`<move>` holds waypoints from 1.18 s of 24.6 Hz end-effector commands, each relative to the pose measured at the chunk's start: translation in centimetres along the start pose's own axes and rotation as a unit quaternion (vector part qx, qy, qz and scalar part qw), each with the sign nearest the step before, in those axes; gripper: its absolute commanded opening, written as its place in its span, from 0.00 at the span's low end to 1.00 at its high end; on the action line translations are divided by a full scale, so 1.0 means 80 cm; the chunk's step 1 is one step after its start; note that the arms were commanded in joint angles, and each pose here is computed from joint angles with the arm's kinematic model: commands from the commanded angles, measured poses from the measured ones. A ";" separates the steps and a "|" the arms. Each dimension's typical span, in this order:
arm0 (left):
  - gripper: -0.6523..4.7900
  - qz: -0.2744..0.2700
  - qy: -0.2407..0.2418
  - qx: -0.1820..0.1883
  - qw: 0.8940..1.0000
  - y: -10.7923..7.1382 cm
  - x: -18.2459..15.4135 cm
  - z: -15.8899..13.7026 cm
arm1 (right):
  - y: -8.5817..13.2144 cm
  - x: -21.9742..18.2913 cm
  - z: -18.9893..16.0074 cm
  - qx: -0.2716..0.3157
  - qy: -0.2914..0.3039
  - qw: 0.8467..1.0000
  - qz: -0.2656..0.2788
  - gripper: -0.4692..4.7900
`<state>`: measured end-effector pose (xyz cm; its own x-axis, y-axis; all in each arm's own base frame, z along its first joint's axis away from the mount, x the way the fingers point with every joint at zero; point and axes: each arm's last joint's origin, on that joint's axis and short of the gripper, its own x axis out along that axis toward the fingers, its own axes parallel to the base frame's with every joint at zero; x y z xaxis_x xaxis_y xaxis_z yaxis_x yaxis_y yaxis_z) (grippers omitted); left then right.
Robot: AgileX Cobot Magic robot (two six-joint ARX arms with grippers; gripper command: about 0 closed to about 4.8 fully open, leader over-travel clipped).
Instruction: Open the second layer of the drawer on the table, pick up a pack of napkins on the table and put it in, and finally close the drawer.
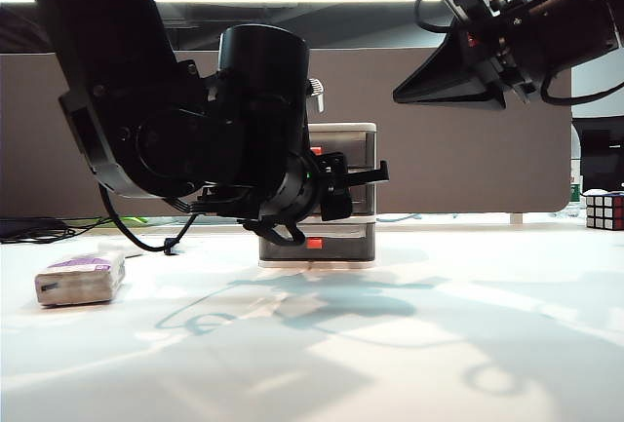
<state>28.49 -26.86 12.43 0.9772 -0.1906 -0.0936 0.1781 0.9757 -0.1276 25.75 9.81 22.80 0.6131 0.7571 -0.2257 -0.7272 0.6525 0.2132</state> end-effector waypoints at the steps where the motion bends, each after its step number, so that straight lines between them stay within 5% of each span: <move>1: 0.44 -0.012 -0.007 -0.003 1.000 -0.002 0.002 0.005 | 0.001 0.000 0.005 -0.008 -0.009 1.000 0.002 0.08; 7: 0.32 -0.012 -0.007 -0.003 1.000 -0.002 0.002 0.004 | 0.001 0.000 0.005 -0.008 -0.009 1.000 0.002 0.08; 14: 0.31 -0.012 -0.007 -0.003 1.000 -0.002 0.002 0.005 | 0.001 0.000 0.005 -0.008 -0.009 1.000 0.002 0.08; 19: 0.15 -0.012 -0.007 -0.003 1.000 -0.002 0.002 0.004 | 0.001 0.000 0.005 -0.008 -0.009 1.000 0.002 0.08; 29: 0.11 -0.012 -0.007 -0.005 1.000 -0.002 0.001 0.004 | -0.022 0.037 0.012 -0.024 -0.016 1.000 0.003 0.08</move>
<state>28.56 -26.98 12.55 0.9737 -0.2092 -0.0904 0.1967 0.9717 -0.1309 28.55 10.62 22.42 0.6397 0.7386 -0.2128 -0.7194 0.6728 0.1725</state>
